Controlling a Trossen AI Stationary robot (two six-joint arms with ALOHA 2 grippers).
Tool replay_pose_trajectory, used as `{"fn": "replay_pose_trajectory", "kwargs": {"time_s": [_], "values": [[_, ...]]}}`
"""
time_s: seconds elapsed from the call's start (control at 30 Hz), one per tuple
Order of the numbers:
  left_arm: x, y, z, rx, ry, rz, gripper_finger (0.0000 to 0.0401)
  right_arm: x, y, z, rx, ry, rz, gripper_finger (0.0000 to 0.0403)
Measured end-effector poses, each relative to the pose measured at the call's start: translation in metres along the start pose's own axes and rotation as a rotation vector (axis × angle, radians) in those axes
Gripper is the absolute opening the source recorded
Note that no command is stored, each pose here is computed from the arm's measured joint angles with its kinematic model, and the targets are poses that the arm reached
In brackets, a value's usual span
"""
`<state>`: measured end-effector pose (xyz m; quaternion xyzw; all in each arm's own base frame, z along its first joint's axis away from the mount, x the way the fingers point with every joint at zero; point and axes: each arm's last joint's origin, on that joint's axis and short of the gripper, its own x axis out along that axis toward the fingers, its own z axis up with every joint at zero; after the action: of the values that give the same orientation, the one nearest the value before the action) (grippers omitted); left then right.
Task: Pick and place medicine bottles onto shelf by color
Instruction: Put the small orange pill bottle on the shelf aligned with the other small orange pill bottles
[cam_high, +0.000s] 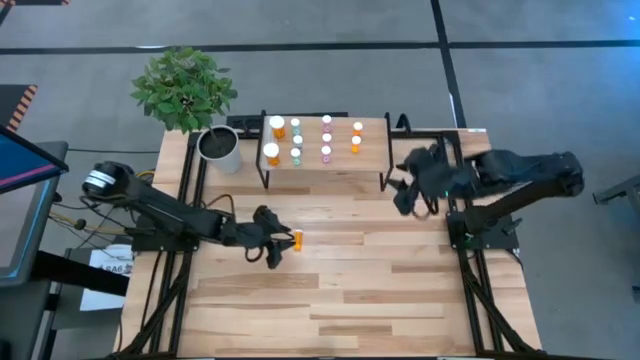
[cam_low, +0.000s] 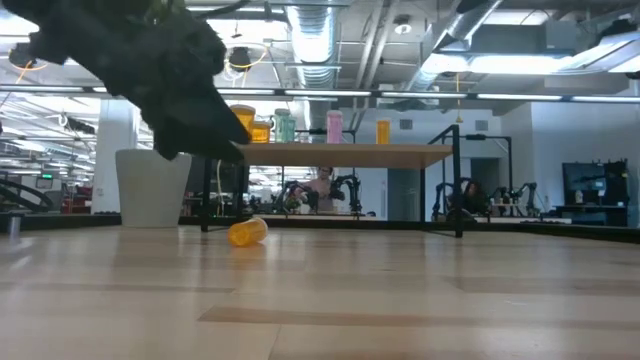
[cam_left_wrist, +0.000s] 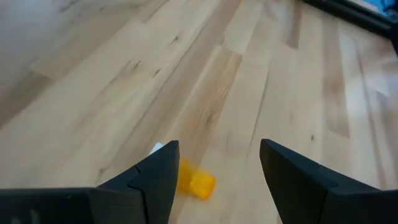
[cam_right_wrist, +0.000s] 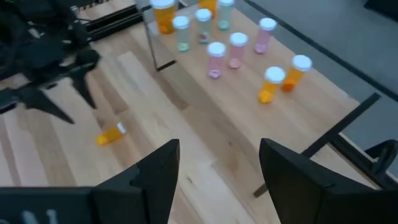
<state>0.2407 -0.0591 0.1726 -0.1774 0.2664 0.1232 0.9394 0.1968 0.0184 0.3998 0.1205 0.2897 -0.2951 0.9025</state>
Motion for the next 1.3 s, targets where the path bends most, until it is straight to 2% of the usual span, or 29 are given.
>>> {"fn": "replay_pose_trajectory", "kwargs": {"time_s": [0.23, 0.43, 0.67, 0.9, 1.03, 1.17, 1.3], "values": [[0.024, -0.006, -0.009, -0.054, -0.043, -0.026, 0.0212, -0.009, 0.030, -0.020, -0.058, -0.023, -0.008, 0.0244], [0.040, -0.004, -0.021, -0.128, -0.032, 0.022, 0.0212, -0.003, 0.046, -0.029, -0.109, -0.004, -0.013, 0.0244], [0.054, -0.001, -0.029, -0.207, 0.021, 0.139, 0.0212, 0.006, 0.052, -0.030, -0.124, 0.009, -0.038, 0.0244], [0.054, -0.003, -0.023, -0.163, 0.123, 0.304, 0.0212, 0.008, 0.051, -0.029, -0.120, 0.008, -0.047, 0.0244], [0.052, -0.002, -0.023, -0.161, 0.161, 0.356, 0.0212, 0.008, 0.051, -0.029, -0.117, 0.007, -0.046, 0.0244], [0.051, -0.005, -0.024, -0.175, 0.170, 0.339, 0.0212, 0.008, 0.051, -0.029, -0.116, 0.005, -0.045, 0.0244], [0.050, -0.014, -0.025, -0.178, 0.171, 0.268, 0.0212, 0.008, 0.051, -0.028, -0.115, 0.005, -0.044, 0.0244]]}}
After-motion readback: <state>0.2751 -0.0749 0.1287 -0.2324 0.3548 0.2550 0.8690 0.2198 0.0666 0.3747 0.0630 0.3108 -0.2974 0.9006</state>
